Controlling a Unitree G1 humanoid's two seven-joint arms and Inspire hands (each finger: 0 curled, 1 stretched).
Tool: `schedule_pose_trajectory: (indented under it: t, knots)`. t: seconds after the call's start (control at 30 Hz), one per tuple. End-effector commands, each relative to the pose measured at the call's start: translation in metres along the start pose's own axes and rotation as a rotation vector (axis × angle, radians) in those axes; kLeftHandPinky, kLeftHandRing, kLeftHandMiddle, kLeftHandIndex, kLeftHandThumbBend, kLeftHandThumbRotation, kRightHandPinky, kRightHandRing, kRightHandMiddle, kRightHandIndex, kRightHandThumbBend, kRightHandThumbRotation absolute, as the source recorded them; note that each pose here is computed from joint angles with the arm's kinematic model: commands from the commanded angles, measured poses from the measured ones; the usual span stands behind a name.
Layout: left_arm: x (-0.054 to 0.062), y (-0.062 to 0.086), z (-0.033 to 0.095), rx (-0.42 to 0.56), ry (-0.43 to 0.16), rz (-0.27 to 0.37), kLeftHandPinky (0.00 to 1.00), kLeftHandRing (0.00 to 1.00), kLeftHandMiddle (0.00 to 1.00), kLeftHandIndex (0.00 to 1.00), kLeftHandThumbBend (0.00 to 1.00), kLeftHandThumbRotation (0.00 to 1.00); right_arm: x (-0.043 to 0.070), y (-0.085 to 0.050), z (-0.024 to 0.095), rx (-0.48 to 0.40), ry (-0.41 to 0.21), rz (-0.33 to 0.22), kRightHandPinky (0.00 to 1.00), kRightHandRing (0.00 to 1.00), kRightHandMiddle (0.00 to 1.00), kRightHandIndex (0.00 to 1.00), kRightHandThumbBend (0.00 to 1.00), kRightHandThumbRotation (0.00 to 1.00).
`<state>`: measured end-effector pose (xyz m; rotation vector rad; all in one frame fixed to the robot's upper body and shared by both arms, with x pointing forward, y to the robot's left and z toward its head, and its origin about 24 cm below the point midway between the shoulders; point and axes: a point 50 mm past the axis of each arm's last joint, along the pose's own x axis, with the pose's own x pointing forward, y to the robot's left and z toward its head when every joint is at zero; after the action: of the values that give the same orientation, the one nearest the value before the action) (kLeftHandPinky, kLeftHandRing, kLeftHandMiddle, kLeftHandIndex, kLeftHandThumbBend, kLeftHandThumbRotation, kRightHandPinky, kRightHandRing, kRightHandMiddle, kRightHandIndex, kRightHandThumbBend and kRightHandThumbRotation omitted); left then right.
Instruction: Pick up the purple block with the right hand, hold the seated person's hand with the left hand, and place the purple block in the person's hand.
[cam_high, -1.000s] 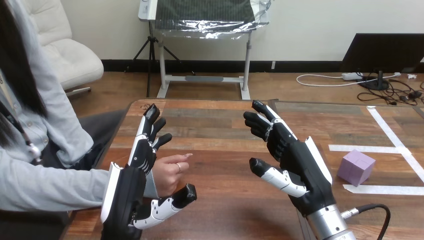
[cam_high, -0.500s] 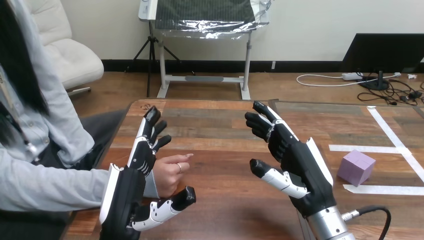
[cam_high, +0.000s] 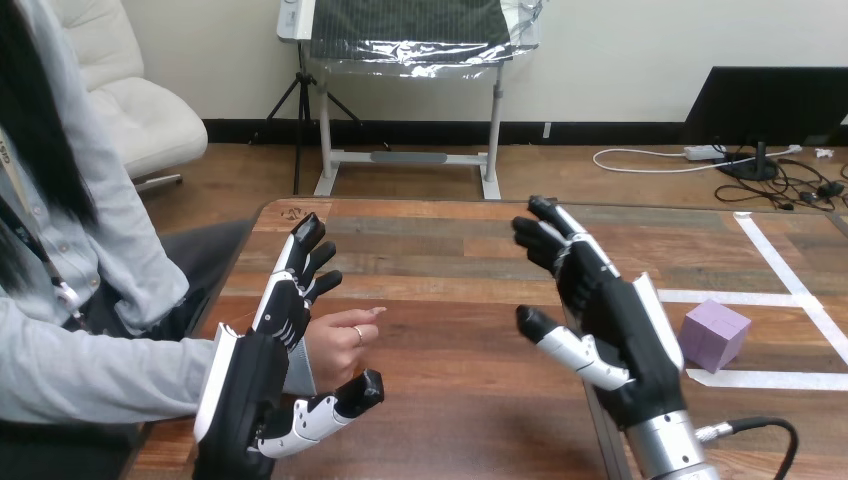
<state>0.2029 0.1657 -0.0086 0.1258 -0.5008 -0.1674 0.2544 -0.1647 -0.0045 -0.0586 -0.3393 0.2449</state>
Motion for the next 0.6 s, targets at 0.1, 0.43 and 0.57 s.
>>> schedule_pose_trajectory:
  t: [0.1,0.43,0.57]
  knots:
    - [0.015,0.008,0.008,0.021,-0.065,-0.030,0.88,0.95,0.98,0.97,1.00,0.64,0.036,-0.019,0.026,-0.070,-0.145,-0.037,0.86,0.85,0.85,0.89,1.00,0.56]
    - [0.015,0.014,0.008,0.015,-0.058,-0.041,0.90,0.96,0.99,0.97,1.00,0.62,0.048,-0.037,0.033,-0.116,-0.148,-0.098,0.79,0.83,0.86,0.87,1.00,0.57]
    - [0.015,0.015,0.009,0.014,-0.056,-0.046,0.90,0.96,0.99,0.97,1.00,0.62,0.053,-0.043,0.036,-0.128,-0.146,-0.121,0.82,0.85,0.86,0.88,1.00,0.57]
